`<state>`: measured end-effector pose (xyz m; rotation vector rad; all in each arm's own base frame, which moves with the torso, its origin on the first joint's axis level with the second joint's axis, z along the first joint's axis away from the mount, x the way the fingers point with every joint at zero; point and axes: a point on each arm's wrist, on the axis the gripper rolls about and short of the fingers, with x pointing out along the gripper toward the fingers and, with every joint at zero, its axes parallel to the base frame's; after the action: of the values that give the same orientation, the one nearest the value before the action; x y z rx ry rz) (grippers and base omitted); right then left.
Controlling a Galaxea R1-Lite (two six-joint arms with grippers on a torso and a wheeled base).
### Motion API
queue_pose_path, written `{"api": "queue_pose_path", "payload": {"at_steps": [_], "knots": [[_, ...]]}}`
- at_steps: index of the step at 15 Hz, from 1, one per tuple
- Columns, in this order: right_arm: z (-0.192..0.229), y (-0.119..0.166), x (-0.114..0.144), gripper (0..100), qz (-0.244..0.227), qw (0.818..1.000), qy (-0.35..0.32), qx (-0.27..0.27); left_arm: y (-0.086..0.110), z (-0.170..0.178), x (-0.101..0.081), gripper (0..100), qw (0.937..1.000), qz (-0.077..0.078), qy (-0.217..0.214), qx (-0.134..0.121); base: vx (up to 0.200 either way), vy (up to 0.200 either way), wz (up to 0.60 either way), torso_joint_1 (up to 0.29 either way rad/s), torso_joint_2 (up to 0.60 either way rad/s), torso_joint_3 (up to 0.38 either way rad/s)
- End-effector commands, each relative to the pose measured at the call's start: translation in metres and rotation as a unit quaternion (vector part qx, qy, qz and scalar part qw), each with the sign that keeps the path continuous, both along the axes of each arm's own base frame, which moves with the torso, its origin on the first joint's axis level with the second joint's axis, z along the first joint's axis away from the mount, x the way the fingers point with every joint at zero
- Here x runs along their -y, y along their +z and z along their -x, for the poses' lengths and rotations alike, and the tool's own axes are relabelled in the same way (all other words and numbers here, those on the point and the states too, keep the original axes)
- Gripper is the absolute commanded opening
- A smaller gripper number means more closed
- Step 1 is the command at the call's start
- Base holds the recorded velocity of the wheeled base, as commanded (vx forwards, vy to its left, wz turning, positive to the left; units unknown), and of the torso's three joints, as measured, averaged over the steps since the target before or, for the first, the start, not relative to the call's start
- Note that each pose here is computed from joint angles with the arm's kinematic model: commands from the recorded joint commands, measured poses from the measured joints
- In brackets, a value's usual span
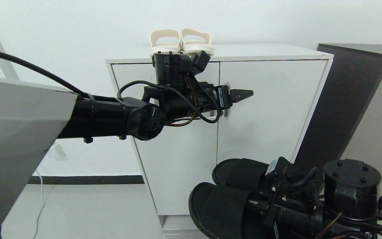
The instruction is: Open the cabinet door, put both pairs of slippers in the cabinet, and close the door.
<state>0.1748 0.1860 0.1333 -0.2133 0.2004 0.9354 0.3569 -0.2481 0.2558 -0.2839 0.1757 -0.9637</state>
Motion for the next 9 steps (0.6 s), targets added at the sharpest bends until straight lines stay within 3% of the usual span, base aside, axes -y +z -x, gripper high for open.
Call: {"api": "queue_pose_path", "payload": {"at_steps": [1, 3, 4, 9], "knots": [[0.0001, -0.0005, -0.0004, 0, 0.001, 1.0, 0.001, -0.001, -0.0069, -0.0041, 0.0107, 100, 1.0, -0.003, -0.008, -0.004, 0.0, 0.0, 0.0, 0.0, 0.0, 0.0], [0.0002, -0.0008, -0.0002, 0, 0.001, 1.0, 0.001, -0.001, -0.0078, -0.0043, 0.0117, 100, 1.0, -0.003, -0.008, -0.004, 0.0, 0.0, 0.0, 0.0, 0.0, 0.0], [0.0005, -0.0008, -0.0005, 0, 0.001, 1.0, 0.002, -0.001, -0.0082, -0.004, 0.0122, 0, 1.0, -0.003, -0.008, -0.005, 0.0, 0.0, 0.0, 0.0, 0.0, 0.0], [0.0083, -0.0038, -0.0025, 0, 0.005, 1.0, 0.017, -0.007, -0.0076, 0.0046, 0.006, 0, 0.9999, -0.007, -0.003, -0.01, 0.0, 0.0, 0.0, 0.0, 0.0, 0.0]]}}
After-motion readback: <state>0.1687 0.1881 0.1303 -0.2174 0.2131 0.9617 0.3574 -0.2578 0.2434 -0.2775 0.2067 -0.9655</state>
